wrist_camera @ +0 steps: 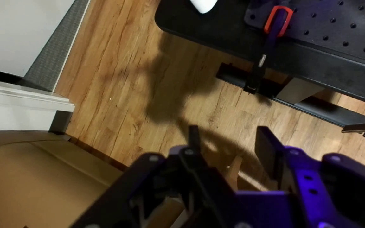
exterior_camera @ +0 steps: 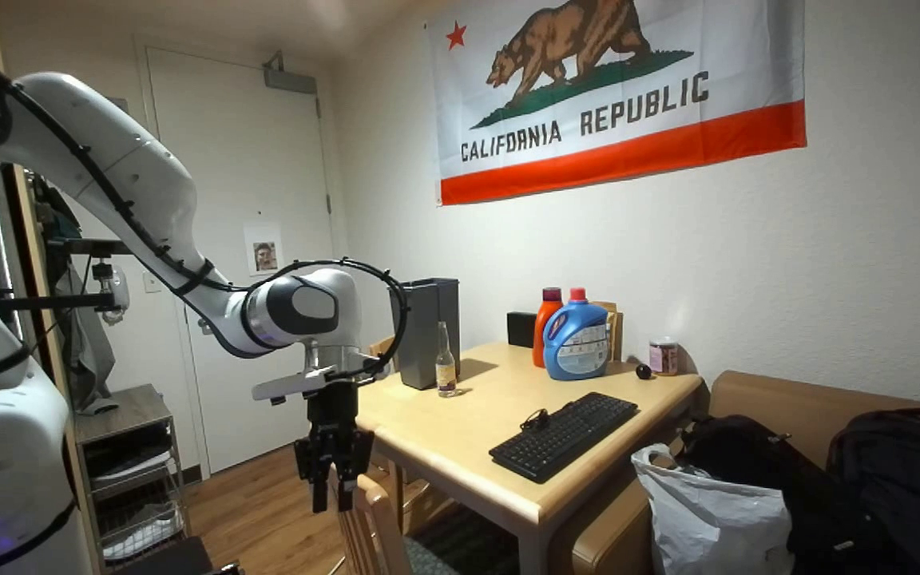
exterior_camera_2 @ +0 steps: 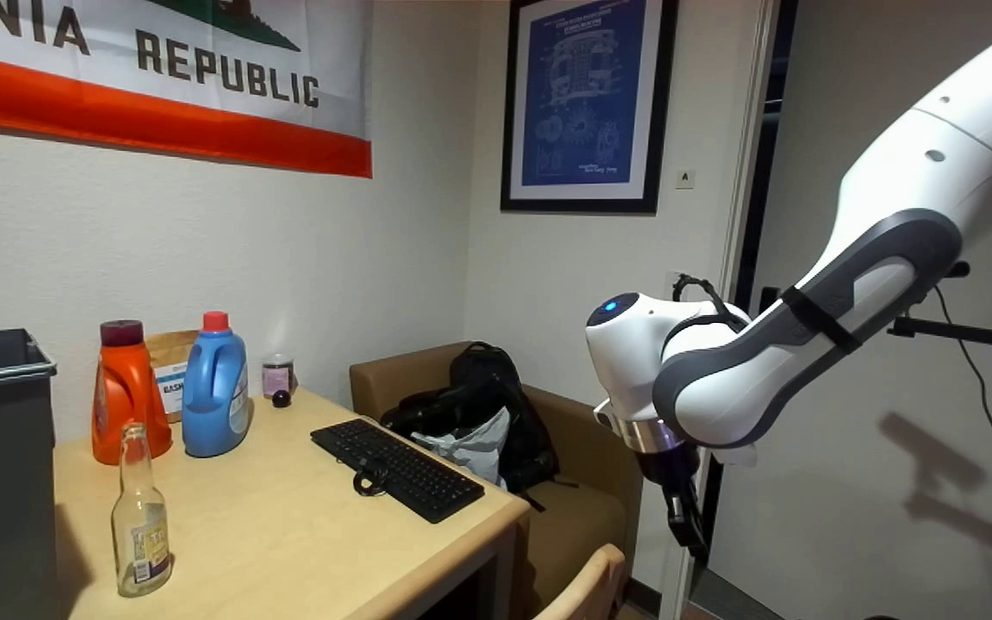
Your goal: Push the chair under the table
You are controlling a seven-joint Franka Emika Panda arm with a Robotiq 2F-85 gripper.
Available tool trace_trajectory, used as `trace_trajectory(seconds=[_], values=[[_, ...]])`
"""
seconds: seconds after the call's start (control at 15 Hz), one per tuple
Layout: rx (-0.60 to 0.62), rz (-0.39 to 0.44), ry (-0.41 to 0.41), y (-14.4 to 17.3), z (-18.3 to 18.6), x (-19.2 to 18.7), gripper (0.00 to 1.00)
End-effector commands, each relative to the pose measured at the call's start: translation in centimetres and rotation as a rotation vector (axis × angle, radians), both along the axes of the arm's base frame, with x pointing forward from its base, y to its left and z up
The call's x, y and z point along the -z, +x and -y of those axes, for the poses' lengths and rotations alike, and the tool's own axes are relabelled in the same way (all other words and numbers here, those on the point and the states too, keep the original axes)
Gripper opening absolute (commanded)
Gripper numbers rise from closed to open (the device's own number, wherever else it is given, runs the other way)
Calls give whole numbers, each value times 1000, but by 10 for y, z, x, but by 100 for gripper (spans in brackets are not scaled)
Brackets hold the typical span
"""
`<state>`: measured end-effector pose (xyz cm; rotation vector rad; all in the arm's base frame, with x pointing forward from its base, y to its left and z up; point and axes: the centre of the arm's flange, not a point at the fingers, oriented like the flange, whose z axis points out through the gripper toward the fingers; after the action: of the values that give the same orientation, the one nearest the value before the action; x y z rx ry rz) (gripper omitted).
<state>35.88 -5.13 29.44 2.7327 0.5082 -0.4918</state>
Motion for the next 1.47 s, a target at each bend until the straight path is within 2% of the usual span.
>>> trace_trajectory(seconds=[0.0, 0.13, 0.2, 0.47, 0.53, 0.8, 0.87, 1.07, 1.4], values=[[-2, 13, -52, 6, -8, 7, 81], [-6, 10, -49, 10, -10, 10, 96], [-2, 5, -39, 14, -11, 11, 99], [-25, 3, -34, 21, -16, 15, 100], [-20, -12, -25, 12, -13, 13, 100], [-22, -17, -25, 12, -13, 15, 100], [-19, -19, -65, 15, -11, 19, 100], [-56, -46, -79, 12, -23, 42, 100], [-70, -49, -27, -2, -51, 83, 100]])
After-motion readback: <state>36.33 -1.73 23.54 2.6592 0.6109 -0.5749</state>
